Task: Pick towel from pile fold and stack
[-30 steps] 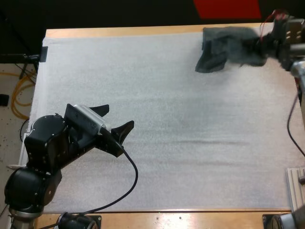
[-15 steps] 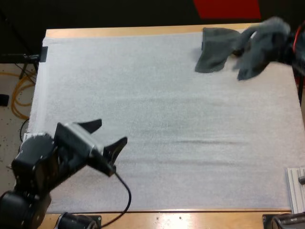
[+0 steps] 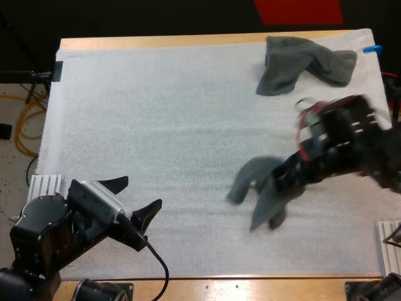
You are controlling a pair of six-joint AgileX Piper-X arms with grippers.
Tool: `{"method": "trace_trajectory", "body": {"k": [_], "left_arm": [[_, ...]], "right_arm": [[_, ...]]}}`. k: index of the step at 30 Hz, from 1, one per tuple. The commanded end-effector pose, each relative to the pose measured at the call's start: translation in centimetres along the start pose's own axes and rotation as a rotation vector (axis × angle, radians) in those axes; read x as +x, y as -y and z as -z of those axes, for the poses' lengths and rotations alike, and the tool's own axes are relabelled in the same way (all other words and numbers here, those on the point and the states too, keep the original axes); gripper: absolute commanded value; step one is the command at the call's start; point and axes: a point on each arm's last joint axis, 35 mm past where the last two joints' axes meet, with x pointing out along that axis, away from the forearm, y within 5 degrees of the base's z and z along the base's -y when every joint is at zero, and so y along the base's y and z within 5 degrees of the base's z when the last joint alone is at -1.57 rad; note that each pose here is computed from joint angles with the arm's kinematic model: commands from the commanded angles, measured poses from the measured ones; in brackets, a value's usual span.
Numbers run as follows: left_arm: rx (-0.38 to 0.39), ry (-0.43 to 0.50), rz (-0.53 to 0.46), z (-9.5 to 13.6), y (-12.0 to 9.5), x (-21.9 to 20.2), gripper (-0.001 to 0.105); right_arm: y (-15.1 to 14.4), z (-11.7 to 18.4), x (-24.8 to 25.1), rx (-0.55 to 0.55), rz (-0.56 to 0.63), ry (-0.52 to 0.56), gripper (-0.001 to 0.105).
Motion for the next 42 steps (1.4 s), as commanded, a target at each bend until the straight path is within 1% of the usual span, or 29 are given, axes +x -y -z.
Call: {"method": "trace_trajectory", "body": {"k": [1,2,4,5,7,8,9,10,12,13,14,15,17,19,22,24,27,29,31,33,35,36,39,42], "left_arm": [[0.006,0.011,-0.001,-0.1,0.1,-0.3,0.074],[0.006,0.011,-0.001,-0.1,0.1,-0.3,0.074],[0.006,0.011,-0.001,-0.1,0.1,-0.3,0.074],[0.006,0.011,-0.001,-0.1,0.1,-0.3,0.074],[0.006,0.011,-0.001,-0.1,0.1,-0.3,0.074],[0.006,0.011,-0.001,-0.1,0.1,-0.3,0.074],[0.006,0.011,-0.001,-0.1,0.1,-0.3,0.074],[0.006,0.011,-0.001,-0.1,0.1,-0.3,0.074],[0.006,0.011,-0.001,-0.1,0.1,-0.3,0.074],[0.006,0.011,-0.001,-0.1,0.1,-0.3,0.074],[0.006,0.011,-0.001,-0.1,0.1,-0.3,0.074],[0.006,0.011,-0.001,-0.1,0.1,-0.3,0.074],[0.006,0.011,-0.001,-0.1,0.1,-0.3,0.074],[0.006,0.011,-0.001,-0.1,0.1,-0.3,0.074],[0.014,0.011,-0.001,-0.1,0.1,-0.3,0.074],[0.035,0.011,-0.001,-0.1,0.1,-0.3,0.074],[0.048,0.011,-0.002,-0.1,0.1,-0.3,0.074],[0.049,0.011,-0.002,-0.1,0.1,-0.3,0.074],[0.049,0.011,-0.002,-0.1,0.1,-0.3,0.074],[0.049,0.011,-0.002,-0.1,0.1,-0.3,0.074],[0.047,0.006,-0.002,0.0,0.1,-0.3,0.074],[0.046,0.003,-0.003,0.0,0.1,-0.2,0.074],[0.043,-0.005,-0.004,0.2,0.0,0.0,0.074],[0.037,-0.017,-0.006,0.5,-0.2,0.3,0.074]], "right_arm": [[-0.1,-0.2,0.7,-0.04,-0.055,0.005,0.0],[0.0,-0.6,1.9,-0.065,-0.062,0.0,0.0],[0.6,-1.5,3.5,-0.091,-0.021,0.009,0.0],[1.2,-2.2,4.4,-0.104,0.031,0.021,0.0],[2.2,-3.3,5.5,-0.128,0.12,0.058,0.006],[2.7,-3.8,5.9,-0.139,0.164,0.082,0.013],[3.2,-4.4,6.2,-0.15,0.218,0.113,0.026],[3.4,-4.8,6.3,-0.157,0.241,0.134,0.035],[4.0,-5.7,6.5,-0.174,0.34,0.192,0.073],[4.1,-5.9,6.4,-0.174,0.379,0.199,0.082],[4.3,-6.1,6.2,-0.171,0.448,0.213,0.092],[4.4,-6.3,6.0,-0.165,0.498,0.214,0.097],[4.4,-6.2,5.6,-0.156,0.544,0.199,0.097],[4.3,-6.0,5.4,-0.15,0.541,0.172,0.094],[4.0,-4.8,5.3,-0.133,0.521,0.084,0.087],[3.9,-3.7,5.6,-0.115,0.494,-0.005,0.081],[4.2,-2.4,6.5,-0.096,0.477,-0.081,0.078],[4.8,-1.7,7.4,-0.083,0.479,-0.091,0.078],[5.6,-1.2,8.1,-0.045,0.492,-0.066,0.078],[7.1,-0.2,9.0,0.033,0.497,-0.033,0.078],[8.2,0.5,9.6,0.1,0.463,-0.021,0.078],[9.0,1.0,10.1,0.148,0.428,-0.025,0.078],[10.8,2.1,11.5,0.218,0.363,-0.053,0.078],[12.0,2.6,13.3,0.237,0.356,-0.087,0.078]]}}
